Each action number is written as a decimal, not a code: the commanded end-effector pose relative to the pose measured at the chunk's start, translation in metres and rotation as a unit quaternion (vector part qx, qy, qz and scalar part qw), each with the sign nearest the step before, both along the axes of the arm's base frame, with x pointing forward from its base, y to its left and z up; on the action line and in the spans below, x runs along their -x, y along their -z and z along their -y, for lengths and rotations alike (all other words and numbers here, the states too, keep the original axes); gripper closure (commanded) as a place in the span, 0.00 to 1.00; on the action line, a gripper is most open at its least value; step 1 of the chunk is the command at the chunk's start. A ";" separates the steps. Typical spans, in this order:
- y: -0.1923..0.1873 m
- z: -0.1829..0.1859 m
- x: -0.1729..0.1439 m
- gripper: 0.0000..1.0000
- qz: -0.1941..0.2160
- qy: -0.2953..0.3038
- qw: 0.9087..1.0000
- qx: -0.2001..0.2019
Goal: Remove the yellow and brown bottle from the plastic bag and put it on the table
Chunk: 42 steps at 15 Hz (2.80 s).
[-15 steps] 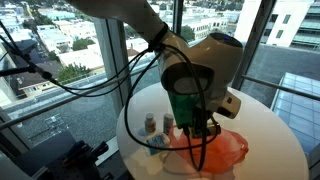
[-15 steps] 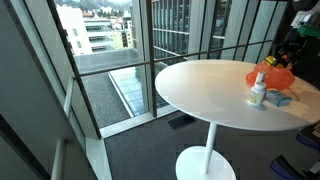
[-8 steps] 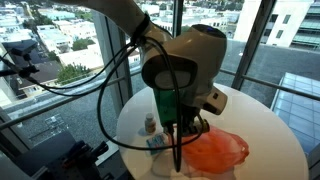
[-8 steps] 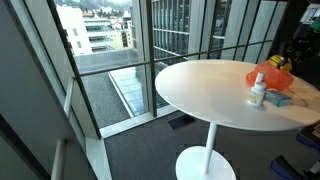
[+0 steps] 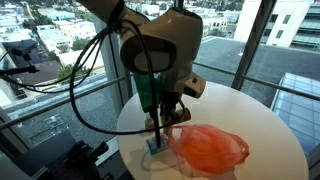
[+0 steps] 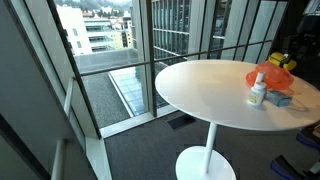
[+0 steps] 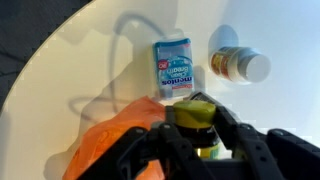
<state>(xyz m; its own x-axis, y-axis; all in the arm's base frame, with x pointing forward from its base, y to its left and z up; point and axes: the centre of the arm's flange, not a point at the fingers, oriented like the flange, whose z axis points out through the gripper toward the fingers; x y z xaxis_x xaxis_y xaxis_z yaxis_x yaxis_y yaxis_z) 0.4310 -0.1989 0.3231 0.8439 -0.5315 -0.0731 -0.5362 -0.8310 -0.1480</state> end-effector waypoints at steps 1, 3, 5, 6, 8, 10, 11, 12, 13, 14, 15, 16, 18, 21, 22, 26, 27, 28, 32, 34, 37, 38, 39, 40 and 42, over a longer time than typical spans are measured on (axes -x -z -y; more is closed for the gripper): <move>-0.003 -0.005 0.000 0.81 0.001 -0.006 1.000 -0.001; -0.003 -0.009 -0.001 0.56 0.001 -0.009 1.000 -0.002; 0.000 -0.008 -0.001 0.56 -0.002 -0.008 1.000 -0.002; 0.001 -0.007 0.000 0.56 -0.003 -0.007 1.000 -0.003; 0.001 -0.007 0.000 0.56 -0.004 -0.007 1.000 -0.003; 0.001 -0.008 -0.001 0.81 -0.002 -0.010 1.000 -0.001; 0.001 -0.014 -0.003 0.81 -0.003 -0.018 1.000 0.002; 0.002 -0.019 -0.006 0.81 -0.003 -0.024 1.000 0.004; 0.001 -0.026 -0.009 0.81 -0.004 -0.033 0.999 0.007; 0.001 -0.033 -0.013 0.81 -0.004 -0.041 0.999 0.007; 0.001 -0.041 -0.017 0.81 -0.005 -0.052 0.999 0.010; -0.001 -0.051 -0.021 0.81 -0.006 -0.063 0.998 0.013; -0.003 -0.069 -0.028 0.81 -0.006 -0.086 0.996 0.020; 0.000 -0.098 -0.042 0.81 -0.007 -0.129 0.991 0.029; 0.002 -0.109 -0.046 0.81 -0.007 -0.144 0.989 0.030; 0.014 -0.148 -0.064 0.81 -0.016 -0.188 0.982 0.031; 0.018 -0.156 -0.067 0.81 -0.020 -0.197 0.980 0.030; 0.022 -0.164 -0.071 0.81 -0.024 -0.205 0.978 0.030; 0.045 -0.182 -0.081 0.81 -0.044 -0.227 0.973 0.024; 0.059 -0.185 -0.081 0.81 -0.056 -0.232 0.971 0.020; 0.077 -0.182 -0.078 0.81 -0.072 -0.232 0.970 0.015; 0.083 -0.179 -0.076 0.81 -0.077 -0.231 0.970 0.016; 0.087 -0.177 -0.074 0.81 -0.082 -0.229 0.970 0.014; 0.091 -0.175 -0.073 0.81 -0.085 -0.228 0.970 0.014; 0.097 -0.169 -0.070 0.81 -0.091 -0.225 0.970 0.018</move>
<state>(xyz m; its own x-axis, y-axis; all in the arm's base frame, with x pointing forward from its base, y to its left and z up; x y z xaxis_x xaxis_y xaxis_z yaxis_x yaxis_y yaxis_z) 0.4973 -0.0193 0.2295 0.9660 -0.1189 -0.2295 -0.1379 -0.9880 -0.0690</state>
